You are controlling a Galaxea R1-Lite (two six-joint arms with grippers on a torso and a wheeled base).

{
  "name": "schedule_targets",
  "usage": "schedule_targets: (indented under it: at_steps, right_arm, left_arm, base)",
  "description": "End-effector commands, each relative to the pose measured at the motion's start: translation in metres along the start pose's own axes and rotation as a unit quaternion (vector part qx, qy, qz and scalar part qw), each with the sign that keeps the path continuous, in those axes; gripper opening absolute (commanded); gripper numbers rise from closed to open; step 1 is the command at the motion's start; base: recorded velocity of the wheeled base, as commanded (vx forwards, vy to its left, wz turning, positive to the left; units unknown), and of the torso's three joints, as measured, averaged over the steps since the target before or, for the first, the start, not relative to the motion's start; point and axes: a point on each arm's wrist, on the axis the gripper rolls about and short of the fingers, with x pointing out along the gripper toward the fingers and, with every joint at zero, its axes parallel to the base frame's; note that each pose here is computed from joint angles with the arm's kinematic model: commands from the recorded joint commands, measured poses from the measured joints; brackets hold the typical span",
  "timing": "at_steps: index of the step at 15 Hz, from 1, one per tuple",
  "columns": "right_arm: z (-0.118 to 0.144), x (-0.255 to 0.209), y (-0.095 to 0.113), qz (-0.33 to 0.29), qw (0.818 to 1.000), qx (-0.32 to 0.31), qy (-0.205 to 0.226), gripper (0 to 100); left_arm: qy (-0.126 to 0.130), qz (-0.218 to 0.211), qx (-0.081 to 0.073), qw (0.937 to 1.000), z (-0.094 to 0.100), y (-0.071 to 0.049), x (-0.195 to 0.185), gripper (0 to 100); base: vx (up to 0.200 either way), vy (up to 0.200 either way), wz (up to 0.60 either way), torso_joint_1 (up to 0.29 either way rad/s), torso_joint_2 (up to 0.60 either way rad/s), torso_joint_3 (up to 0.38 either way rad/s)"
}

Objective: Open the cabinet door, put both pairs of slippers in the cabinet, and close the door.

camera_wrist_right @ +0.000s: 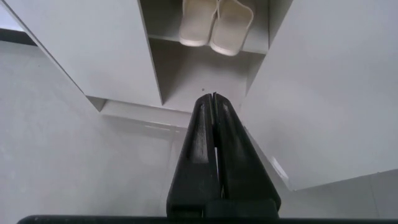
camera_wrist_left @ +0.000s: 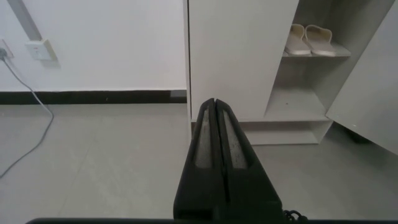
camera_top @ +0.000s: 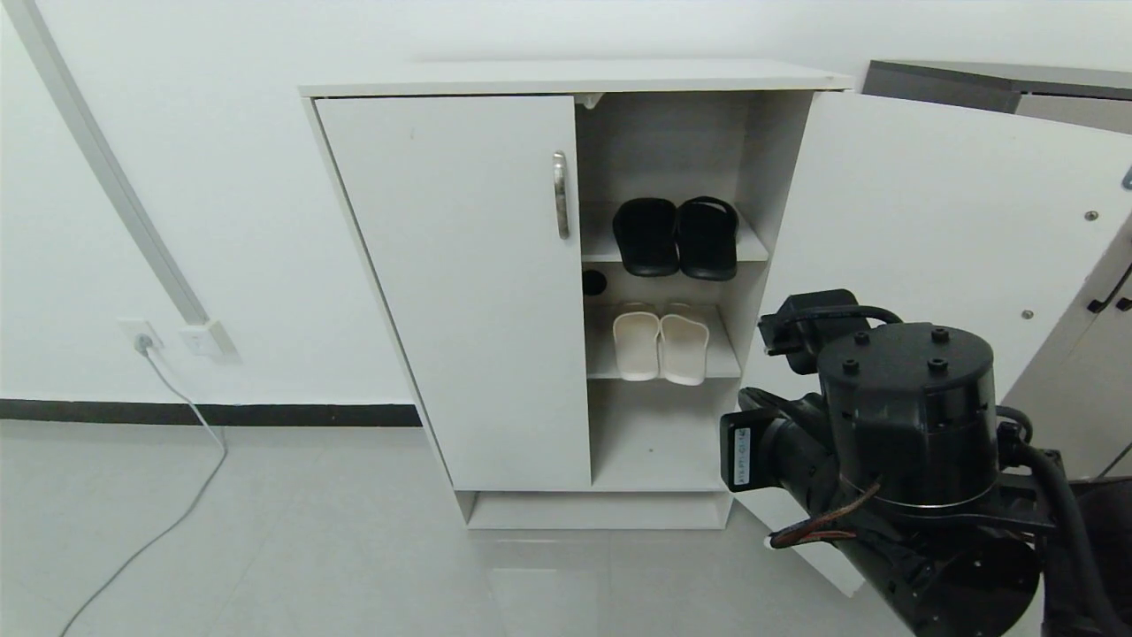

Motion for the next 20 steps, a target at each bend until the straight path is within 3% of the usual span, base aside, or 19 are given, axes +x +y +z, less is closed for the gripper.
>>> schedule_targets:
  at_steps: [1, 11, 20]
  right_arm:
    - [-0.0005, 0.0003, 0.0005, 0.000, 1.000, -0.001, 0.001, 0]
    - [-0.0010, 0.0008, -0.0003, -0.001, 1.000, -0.001, 0.002, 0]
    - [-0.0026, 0.0014, 0.0000, 0.000, 1.000, -0.003, 0.004, 0]
  left_arm:
    - [0.000, 0.001, 0.000, 1.0000, 0.0000, 0.0000, 0.0001, 0]
    - [0.000, 0.000, 0.000, 1.0000, 0.0000, 0.0000, 0.0001, 0]
    - [0.000, 0.000, 0.000, 1.0000, 0.0000, 0.0000, 0.0001, 0]
  base:
    - [0.000, 0.000, 0.00, 0.000, 0.00, 0.000]
    - [0.000, 0.000, 0.00, 0.000, -0.01, -0.008]
    - [0.000, 0.000, 0.00, 0.054, -0.39, -0.340]
